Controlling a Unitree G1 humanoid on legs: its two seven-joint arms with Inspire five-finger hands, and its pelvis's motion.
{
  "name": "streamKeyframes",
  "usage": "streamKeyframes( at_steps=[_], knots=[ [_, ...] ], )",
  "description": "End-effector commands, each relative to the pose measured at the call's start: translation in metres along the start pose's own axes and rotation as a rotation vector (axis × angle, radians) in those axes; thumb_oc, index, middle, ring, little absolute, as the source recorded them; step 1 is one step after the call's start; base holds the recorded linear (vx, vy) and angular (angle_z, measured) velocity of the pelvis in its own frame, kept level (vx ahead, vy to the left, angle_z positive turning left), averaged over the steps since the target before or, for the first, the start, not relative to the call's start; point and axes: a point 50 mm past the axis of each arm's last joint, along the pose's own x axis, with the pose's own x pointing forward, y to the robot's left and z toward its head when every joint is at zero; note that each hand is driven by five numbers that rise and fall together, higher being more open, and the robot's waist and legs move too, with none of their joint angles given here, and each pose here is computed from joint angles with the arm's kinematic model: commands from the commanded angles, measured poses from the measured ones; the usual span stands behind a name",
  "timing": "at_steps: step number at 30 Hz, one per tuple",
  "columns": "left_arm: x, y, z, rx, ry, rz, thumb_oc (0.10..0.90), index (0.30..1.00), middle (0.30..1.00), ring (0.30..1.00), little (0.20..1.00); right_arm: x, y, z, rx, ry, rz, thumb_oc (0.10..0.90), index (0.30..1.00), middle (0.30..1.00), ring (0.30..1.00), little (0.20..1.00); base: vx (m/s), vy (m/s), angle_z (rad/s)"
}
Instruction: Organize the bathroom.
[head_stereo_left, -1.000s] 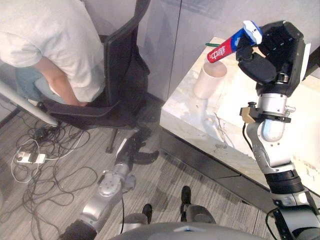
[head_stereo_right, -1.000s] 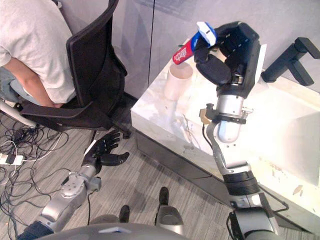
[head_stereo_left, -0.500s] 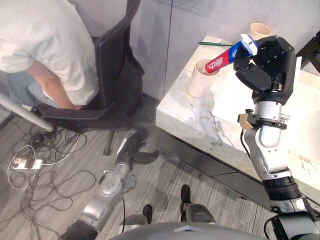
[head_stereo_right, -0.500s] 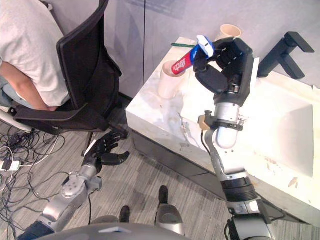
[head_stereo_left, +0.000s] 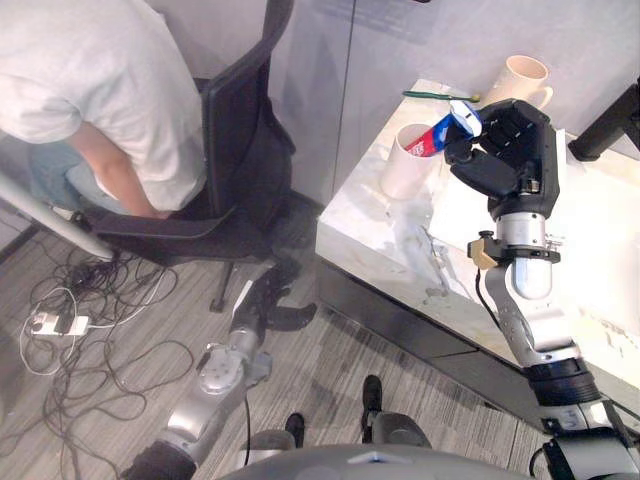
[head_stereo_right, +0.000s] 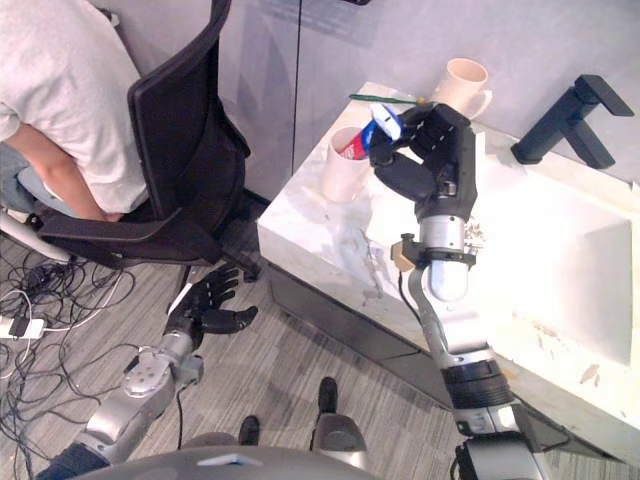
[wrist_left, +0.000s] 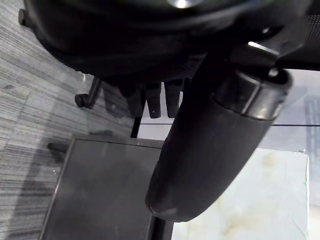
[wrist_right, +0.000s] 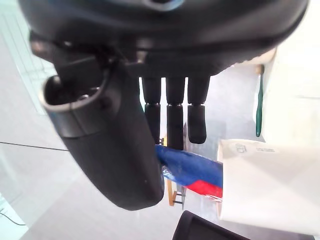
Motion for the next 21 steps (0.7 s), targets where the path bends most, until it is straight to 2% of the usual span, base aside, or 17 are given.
streamKeyframes(
  at_steps=[1, 14, 21],
  knots=[
    [0.004, 0.005, 0.024, 0.019, -0.149, 0.009, 0.800, 0.900, 0.900, 0.900, 0.900, 0.023, -0.002, 0.037, 0.028, -0.204, -0.021, 0.800, 0.900, 0.900, 0.900, 0.900, 0.02, -0.015, 0.14],
    [0.001, 0.006, 0.024, 0.030, -0.158, 0.011, 0.800, 0.900, 0.900, 0.900, 0.900, 0.021, -0.012, 0.027, -0.050, -0.155, -0.080, 0.800, 0.900, 0.900, 0.900, 0.900, 0.00, -0.001, 0.01],
    [0.003, 0.011, 0.022, 0.041, -0.151, 0.072, 0.800, 0.900, 0.900, 0.900, 0.900, 0.020, -0.015, 0.026, -0.049, -0.133, -0.085, 0.800, 0.900, 0.900, 0.900, 0.900, -0.03, 0.023, -0.02]
  ],
)
